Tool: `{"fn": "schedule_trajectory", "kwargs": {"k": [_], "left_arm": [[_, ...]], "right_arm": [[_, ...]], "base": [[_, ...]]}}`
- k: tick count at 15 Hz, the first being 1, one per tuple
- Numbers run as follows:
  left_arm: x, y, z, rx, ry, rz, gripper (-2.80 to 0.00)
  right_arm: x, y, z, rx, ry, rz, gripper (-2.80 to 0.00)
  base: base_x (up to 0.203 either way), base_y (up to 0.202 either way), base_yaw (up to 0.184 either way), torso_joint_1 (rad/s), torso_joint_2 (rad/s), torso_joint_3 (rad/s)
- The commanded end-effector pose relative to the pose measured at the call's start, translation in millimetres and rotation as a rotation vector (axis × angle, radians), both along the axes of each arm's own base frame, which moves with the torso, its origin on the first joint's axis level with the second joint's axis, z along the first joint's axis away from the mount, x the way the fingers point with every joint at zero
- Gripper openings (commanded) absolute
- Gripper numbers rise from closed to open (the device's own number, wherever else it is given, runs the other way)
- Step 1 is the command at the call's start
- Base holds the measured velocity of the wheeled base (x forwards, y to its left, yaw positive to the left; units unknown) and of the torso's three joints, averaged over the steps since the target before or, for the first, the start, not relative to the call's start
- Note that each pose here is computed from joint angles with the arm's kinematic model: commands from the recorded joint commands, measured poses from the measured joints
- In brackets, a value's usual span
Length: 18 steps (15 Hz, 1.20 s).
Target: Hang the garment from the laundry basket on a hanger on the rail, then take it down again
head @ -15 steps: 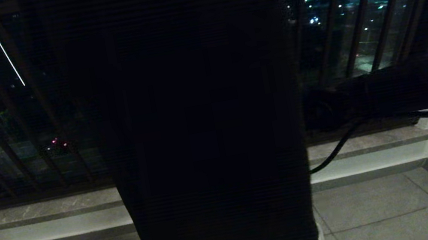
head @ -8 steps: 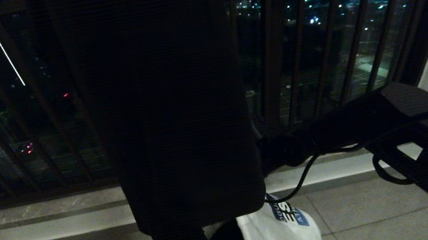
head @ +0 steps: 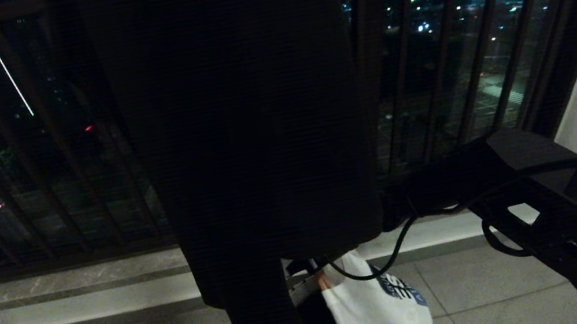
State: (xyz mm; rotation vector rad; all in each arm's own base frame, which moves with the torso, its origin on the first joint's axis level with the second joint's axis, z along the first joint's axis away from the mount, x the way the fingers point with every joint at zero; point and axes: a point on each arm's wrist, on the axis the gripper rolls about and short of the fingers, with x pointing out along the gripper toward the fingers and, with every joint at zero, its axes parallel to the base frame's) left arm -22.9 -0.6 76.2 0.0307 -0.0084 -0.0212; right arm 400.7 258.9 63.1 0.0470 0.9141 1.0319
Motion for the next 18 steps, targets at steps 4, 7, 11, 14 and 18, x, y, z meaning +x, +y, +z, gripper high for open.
{"fn": "schedule_trajectory", "kwargs": {"k": [4,7,11,14,18], "left_arm": [[0.2,0.0,-0.8,0.0,0.002,0.0,-2.8],[0.2,0.0,-0.8,0.0,0.002,0.0,-2.8],[0.2,0.0,-0.8,0.0,0.002,0.0,-2.8],[0.1,0.0,-0.6,0.0,0.001,0.0,-2.8],[0.2,0.0,-0.8,0.0,0.002,0.0,-2.8]], "right_arm": [[1.7,22.7,0.3,-0.056,0.007,0.002,-2.8],[3.0,28.2,-7.4,-0.111,-0.01,-0.021,-2.8],[2.4,32.3,-17.6,-0.189,-0.036,-0.04,-2.8],[-1.8,38.7,-21.9,-0.246,-0.081,-0.042,-2.8],[-2.2,41.7,-24.8,-0.287,-0.12,-0.047,-2.8]], "base": [[0.0,0.0,0.0,0.0,0.0,0.0],[0.0,0.0,0.0,0.0,0.0,0.0],[0.0,0.0,0.0,0.0,0.0,0.0],[0.0,0.0,0.0,0.0,0.0,0.0],[0.0,0.0,0.0,0.0,0.0,0.0]]}}
